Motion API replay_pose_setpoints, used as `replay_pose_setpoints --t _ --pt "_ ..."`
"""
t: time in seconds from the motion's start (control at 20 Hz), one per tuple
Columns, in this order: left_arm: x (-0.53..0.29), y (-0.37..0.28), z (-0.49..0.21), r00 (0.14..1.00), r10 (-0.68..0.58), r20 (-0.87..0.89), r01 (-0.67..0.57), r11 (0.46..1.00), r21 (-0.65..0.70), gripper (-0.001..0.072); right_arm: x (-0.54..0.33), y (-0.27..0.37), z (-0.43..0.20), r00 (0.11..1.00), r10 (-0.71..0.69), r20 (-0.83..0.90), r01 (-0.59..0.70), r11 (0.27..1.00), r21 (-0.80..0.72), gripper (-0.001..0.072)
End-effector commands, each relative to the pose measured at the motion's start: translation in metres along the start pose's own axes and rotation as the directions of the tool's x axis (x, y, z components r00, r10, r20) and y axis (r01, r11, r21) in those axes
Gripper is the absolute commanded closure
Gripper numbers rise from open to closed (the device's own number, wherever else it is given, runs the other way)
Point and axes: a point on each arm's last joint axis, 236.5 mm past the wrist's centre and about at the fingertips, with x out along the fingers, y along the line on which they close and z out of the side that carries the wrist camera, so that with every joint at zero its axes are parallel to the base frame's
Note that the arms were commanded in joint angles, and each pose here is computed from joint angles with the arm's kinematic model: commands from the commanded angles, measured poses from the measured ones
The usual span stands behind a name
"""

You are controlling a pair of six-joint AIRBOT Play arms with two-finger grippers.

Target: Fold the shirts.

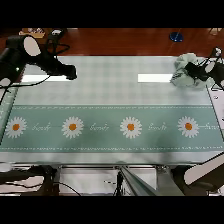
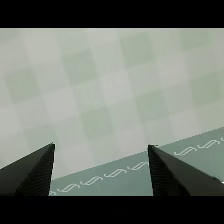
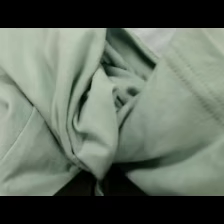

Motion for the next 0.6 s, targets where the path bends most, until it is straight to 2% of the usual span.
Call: replay_pose_setpoints --t 0.0,0.15,0.3,0.55 --pt "-0.023 -0.002 0.012 0.998 0.004 0.058 -0.005 1.000 0.008 -0.0003 -0.039 0.026 0.034 0.994 0.069 0.083 -0.064 0.996 -0.066 0.0692" --pt "-0.092 -0.008 0.046 0.973 0.012 0.230 -0.019 0.999 0.027 -0.0004 -0.150 0.062 0.095 0.955 0.149 0.255 -0.094 0.971 -0.218 0.0693" --pt "-0.198 -0.020 0.074 0.890 0.017 0.455 -0.044 0.998 0.049 -0.0004 -0.287 0.099 0.133 0.867 0.257 0.426 -0.139 0.947 -0.289 0.0693" --pt "-0.362 -0.041 0.051 0.688 0.011 0.725 -0.081 0.995 0.062 -0.0004 -0.482 0.137 0.115 0.705 0.422 0.570 -0.193 0.888 -0.418 0.0693"
